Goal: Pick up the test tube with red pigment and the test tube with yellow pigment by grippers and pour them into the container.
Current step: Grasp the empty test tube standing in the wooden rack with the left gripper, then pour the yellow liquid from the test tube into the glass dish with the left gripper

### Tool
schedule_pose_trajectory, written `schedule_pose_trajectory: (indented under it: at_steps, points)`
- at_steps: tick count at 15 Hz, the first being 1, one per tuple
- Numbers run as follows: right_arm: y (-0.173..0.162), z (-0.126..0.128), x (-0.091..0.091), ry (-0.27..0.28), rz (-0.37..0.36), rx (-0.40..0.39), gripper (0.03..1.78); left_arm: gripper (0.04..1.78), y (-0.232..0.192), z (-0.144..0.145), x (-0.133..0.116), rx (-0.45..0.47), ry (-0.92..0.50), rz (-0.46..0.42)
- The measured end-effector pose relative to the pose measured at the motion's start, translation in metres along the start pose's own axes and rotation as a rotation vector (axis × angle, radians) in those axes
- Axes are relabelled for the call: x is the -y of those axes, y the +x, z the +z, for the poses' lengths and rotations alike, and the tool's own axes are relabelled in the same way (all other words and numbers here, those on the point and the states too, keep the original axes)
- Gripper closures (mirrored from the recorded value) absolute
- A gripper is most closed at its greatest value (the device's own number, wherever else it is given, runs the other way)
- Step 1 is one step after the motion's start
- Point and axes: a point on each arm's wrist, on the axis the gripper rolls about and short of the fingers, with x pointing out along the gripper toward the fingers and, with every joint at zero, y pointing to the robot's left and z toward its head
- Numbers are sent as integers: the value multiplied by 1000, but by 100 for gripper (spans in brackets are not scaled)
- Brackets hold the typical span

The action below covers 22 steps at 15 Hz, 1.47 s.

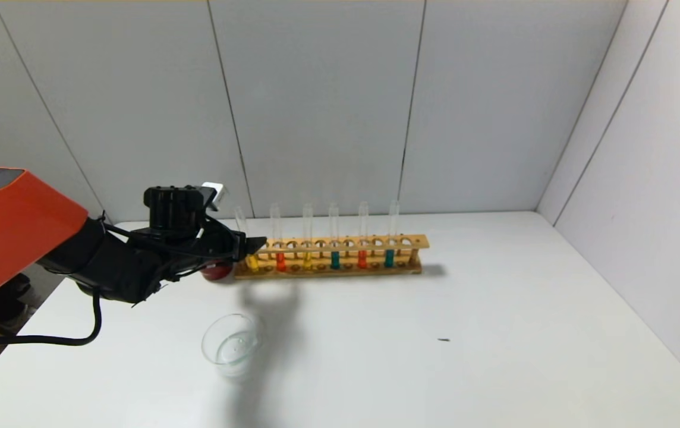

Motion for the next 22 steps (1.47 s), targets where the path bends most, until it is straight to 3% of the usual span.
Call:
schedule_pose_trajectory:
  at_steps: [3, 6, 10, 12, 17, 22]
  points:
    - [0, 0, 0, 0, 0, 0, 6, 15, 7, 1, 2, -6, 1, -2]
    - [0, 0, 0, 0, 0, 0, 6, 47, 10, 0, 1, -8, 1, 1]
    - [0, 0, 0, 0, 0, 0, 6, 122, 12, -2, 3, -13, 2, -4]
    - [0, 0, 0, 0, 0, -1, 6, 148, 13, -2, 5, -14, 6, -8]
    - [0, 0, 0, 0, 0, 0, 6, 152, 11, 5, 7, -5, 16, 12]
    - [0, 0, 0, 0, 0, 0, 6, 152, -10, 49, 10, 32, 23, 42]
